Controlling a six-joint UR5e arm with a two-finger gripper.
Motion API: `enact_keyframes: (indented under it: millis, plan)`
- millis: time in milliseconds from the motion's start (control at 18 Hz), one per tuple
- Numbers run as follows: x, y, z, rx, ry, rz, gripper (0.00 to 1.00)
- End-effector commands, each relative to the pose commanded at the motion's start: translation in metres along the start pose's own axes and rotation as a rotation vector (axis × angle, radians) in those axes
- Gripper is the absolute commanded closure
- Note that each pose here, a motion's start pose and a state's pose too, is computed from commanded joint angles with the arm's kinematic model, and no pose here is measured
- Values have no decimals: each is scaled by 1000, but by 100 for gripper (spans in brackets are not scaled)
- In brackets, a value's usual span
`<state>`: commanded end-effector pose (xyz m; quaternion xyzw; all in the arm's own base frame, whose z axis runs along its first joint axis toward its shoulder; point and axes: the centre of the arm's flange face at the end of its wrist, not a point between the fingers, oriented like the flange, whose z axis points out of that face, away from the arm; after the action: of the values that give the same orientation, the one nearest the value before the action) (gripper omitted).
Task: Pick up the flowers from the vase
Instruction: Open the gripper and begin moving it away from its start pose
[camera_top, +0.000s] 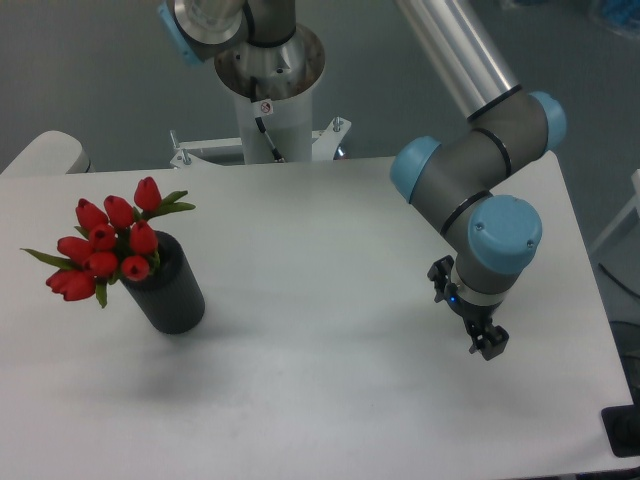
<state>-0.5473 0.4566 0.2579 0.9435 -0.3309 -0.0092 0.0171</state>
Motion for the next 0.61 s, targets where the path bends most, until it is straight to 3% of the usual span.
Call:
enact_keyframes:
  millis: [333,611]
  plan:
    - [5,-4,-6,13,-5,-11,0]
    - [12,-7,-4,90,-22,-47,0]
